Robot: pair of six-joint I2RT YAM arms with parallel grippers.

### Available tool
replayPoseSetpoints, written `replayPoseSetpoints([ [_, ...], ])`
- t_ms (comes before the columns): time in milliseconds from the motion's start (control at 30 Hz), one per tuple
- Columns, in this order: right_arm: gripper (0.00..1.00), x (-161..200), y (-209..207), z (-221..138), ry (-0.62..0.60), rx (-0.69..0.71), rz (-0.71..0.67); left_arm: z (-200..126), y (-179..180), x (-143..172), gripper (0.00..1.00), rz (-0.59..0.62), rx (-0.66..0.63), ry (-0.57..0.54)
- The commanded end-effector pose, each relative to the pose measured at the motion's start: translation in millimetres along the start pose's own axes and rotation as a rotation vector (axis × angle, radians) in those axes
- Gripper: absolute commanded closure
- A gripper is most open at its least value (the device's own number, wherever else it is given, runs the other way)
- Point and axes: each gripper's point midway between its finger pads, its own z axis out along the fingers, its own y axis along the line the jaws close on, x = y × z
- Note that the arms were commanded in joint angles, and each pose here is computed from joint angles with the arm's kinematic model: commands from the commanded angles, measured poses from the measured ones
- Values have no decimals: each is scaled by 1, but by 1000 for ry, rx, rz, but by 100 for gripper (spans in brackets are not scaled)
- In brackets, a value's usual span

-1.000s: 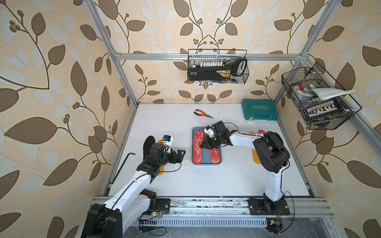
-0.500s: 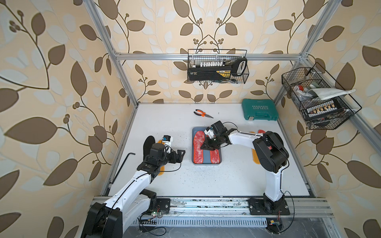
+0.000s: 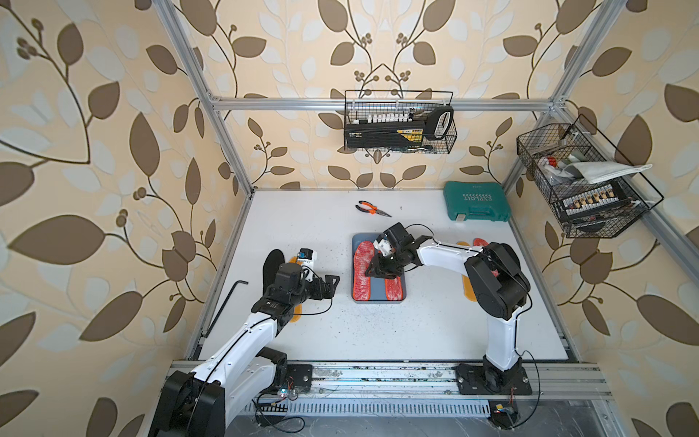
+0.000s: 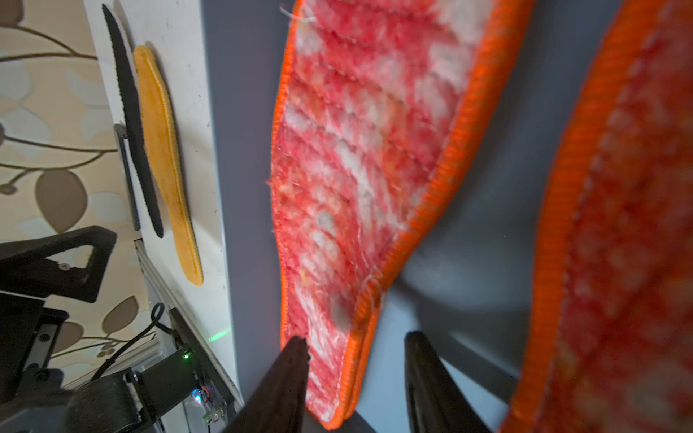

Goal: Put the insoles into the storage box
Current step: Place the insole in the storage box, then pick up the insole from the center of the board.

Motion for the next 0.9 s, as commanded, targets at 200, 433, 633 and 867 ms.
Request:
replayPoseSetpoints([
  [200, 46, -28, -6, -98, -239, 223, -150, -17, -11, -26, 1, -2, 11, -94],
  [433, 38, -51, -162, -210, -494, 642, 150, -18, -68, -70, 1, 110, 77, -121],
  [633, 37, -36, -270, -276, -544, 811, 441, 35, -158, -64, 2, 273, 230, -8],
  [867, 44, -17, -323, -273, -551, 635, 632, 74, -230, -29, 7, 346, 365, 114],
])
